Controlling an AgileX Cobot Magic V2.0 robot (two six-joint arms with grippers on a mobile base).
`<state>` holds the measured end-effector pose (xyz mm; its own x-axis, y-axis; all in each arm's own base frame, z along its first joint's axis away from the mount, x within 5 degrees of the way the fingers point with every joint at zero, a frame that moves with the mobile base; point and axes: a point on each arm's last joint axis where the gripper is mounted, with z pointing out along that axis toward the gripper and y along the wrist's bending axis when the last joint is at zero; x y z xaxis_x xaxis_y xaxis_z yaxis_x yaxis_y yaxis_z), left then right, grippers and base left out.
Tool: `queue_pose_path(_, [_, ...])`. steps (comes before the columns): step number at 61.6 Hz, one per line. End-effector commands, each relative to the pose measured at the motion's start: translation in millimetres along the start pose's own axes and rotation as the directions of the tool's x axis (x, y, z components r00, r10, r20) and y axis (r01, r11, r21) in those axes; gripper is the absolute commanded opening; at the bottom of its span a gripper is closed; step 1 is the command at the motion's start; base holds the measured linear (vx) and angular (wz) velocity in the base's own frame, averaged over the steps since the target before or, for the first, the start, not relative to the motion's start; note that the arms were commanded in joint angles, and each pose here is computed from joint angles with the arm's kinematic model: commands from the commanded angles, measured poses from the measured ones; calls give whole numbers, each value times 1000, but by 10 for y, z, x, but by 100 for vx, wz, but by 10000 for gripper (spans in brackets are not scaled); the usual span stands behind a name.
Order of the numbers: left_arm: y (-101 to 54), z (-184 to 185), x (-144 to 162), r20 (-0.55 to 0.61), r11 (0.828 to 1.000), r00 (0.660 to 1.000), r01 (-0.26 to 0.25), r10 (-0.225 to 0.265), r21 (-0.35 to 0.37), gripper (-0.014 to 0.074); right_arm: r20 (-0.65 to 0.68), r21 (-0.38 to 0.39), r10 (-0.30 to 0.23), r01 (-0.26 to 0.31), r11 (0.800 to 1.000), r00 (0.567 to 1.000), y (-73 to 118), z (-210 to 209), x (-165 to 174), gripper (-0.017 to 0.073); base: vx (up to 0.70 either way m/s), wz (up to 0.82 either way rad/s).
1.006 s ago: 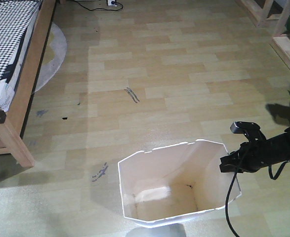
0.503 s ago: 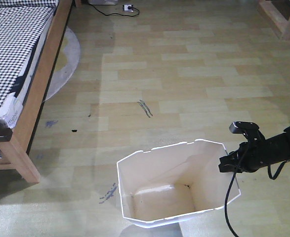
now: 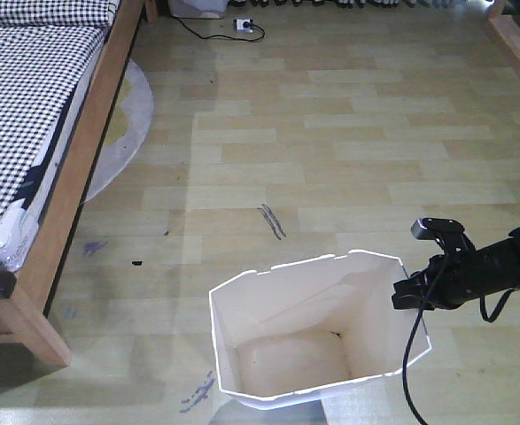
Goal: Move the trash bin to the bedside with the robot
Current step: 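Carry the bin with the right gripper as the base drives along the bed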
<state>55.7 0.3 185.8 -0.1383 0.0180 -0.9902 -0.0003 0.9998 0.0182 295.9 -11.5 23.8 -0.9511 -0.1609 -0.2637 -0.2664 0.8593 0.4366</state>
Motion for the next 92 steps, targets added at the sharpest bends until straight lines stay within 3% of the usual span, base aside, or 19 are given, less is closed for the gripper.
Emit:
queue_pose_path(1, [-3, 2, -6, 64, 1000, 998, 4, -4, 3, -6, 96, -154, 14, 1, 988, 995, 213, -199, -175, -6, 26, 3])
queue_pose_path(92, [-3, 2, -6, 64, 1000, 998, 4, -4, 3, -6, 96, -150, 14, 0, 989, 995, 209, -199, -175, -6, 29, 1])
